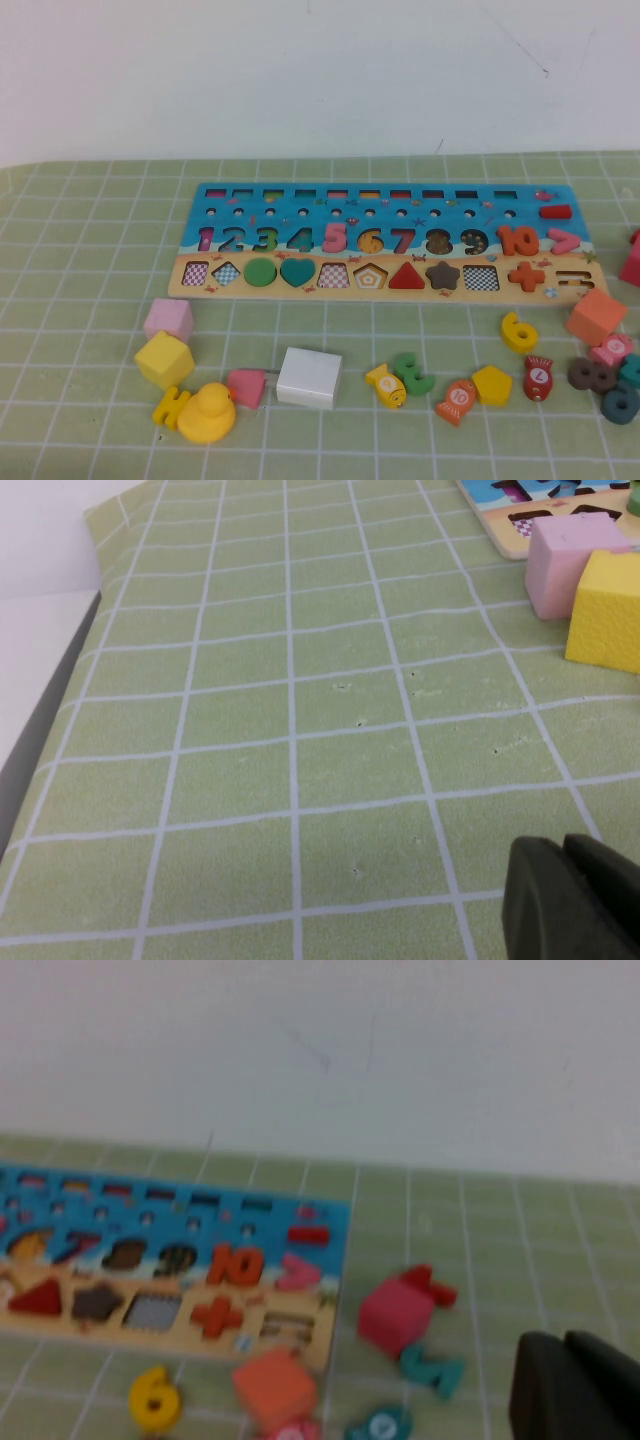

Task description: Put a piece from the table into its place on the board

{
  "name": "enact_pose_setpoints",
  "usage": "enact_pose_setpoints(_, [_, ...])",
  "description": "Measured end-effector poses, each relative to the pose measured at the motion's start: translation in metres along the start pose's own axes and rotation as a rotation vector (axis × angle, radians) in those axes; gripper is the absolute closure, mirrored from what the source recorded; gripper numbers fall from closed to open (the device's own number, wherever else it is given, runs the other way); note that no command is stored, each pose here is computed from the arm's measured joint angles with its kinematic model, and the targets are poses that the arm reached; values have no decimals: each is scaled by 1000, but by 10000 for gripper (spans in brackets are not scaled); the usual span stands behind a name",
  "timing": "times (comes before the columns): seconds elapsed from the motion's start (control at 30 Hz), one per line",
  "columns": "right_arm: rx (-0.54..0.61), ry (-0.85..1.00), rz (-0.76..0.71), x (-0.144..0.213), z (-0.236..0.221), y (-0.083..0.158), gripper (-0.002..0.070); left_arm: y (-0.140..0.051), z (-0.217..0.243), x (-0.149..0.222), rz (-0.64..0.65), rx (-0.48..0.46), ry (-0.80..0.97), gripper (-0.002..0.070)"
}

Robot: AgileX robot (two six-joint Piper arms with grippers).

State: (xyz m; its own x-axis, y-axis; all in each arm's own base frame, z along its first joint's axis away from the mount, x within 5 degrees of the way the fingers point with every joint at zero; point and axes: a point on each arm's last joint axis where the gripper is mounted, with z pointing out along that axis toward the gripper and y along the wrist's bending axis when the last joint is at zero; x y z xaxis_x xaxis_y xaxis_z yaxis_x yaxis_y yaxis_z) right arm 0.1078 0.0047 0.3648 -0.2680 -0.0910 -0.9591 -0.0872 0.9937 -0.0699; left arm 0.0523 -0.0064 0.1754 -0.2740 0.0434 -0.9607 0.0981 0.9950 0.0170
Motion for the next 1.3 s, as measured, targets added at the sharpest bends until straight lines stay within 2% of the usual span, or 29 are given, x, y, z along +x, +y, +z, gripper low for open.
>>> enact_pose_setpoints(0.17, [-152, 296, 44, 6, 50, 5, 679, 0, 0, 0, 0, 0, 0, 677])
enact_pose_setpoints(0.33, [-404, 424, 86, 9, 108, 18, 676, 0, 0, 0, 0, 0, 0, 677])
enact_pose_setpoints(0.4, [-456, 457, 84, 8, 129, 20, 675, 0, 0, 0, 0, 0, 0, 677])
enact_pose_setpoints(0.57, [-515, 492, -9, -1, 172, 35, 674, 0, 0, 0, 0, 0, 0, 677])
enact_pose_setpoints(0.8, [-561, 615, -222, -12, 204, 91, 654, 0, 0, 0, 0, 0, 0, 677])
enact_pose_setpoints(0.9, [-542, 752, -292, -5, 216, 111, 565, 0, 0, 0, 0, 0, 0, 677])
enact_pose_setpoints(1.03, [-516, 888, -382, 10, 229, 128, 344, 0, 0, 0, 0, 0, 0, 677])
enact_pose_setpoints(1.13, [-523, 943, -418, 24, 240, 138, 218, 0, 0, 0, 0, 0, 0, 677])
enact_pose_setpoints(1.3, [-497, 997, -482, 46, 258, 143, 167, 0, 0, 0, -2, 1, 0, 677])
